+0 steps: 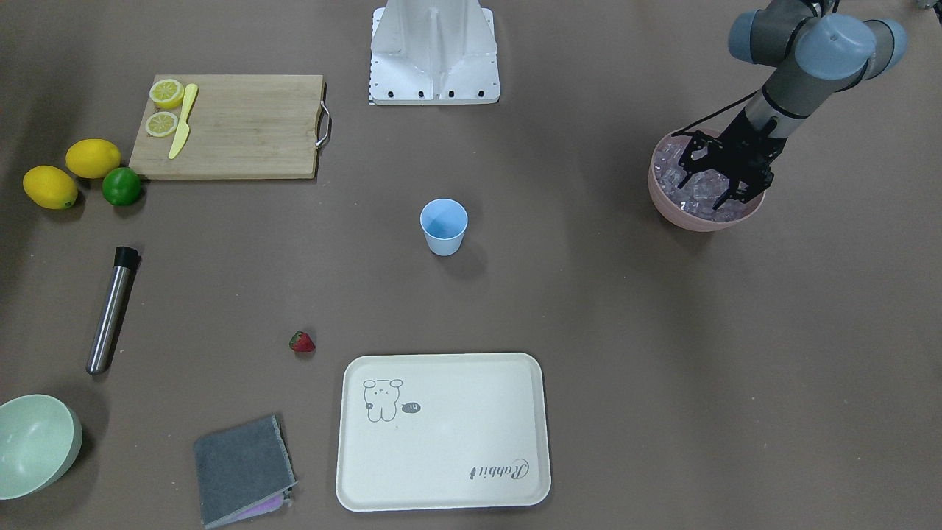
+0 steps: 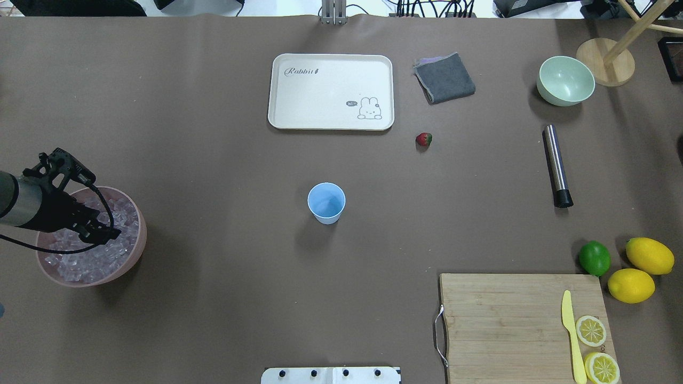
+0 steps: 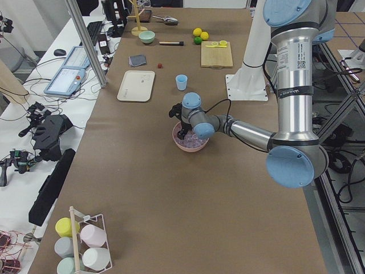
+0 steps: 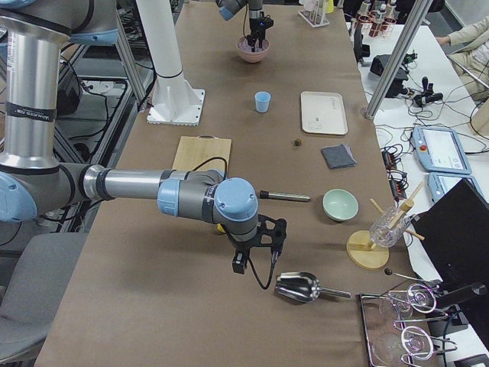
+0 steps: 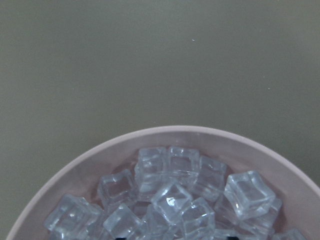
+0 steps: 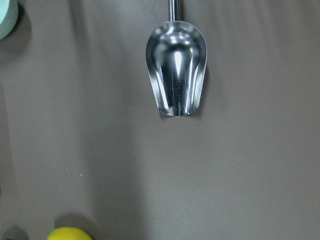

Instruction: Mash ice and strawberries in cup

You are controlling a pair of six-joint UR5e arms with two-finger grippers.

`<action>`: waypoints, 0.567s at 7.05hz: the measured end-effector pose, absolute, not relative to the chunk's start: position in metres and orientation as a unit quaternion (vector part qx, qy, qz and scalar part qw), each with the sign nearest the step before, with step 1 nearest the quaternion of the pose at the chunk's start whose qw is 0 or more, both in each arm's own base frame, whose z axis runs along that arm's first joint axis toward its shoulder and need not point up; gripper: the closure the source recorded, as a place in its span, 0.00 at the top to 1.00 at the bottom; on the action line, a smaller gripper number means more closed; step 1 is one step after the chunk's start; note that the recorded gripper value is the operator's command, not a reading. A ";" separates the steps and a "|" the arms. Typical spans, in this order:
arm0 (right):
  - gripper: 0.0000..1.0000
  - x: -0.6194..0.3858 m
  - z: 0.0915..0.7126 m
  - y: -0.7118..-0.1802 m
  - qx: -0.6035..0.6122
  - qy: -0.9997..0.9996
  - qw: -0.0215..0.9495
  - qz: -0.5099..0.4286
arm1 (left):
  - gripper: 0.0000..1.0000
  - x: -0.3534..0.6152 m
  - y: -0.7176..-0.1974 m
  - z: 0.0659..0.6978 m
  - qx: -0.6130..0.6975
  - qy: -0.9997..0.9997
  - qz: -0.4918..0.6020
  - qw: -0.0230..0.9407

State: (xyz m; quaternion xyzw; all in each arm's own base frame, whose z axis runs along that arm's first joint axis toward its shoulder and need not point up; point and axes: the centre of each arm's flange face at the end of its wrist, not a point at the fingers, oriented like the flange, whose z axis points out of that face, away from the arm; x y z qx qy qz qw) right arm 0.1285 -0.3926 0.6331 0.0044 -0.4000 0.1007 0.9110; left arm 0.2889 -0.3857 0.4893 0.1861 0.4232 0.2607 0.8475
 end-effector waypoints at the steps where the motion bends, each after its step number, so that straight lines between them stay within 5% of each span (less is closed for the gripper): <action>1: 1.00 0.129 0.633 -0.393 0.004 -0.400 0.911 0.101 | 0.73 0.289 -0.386 0.489 0.186 0.424 0.261 0.847; 4: 1.00 0.128 0.634 -0.392 0.003 -0.400 0.911 0.101 | 0.73 0.286 -0.384 0.493 0.185 0.420 0.259 0.850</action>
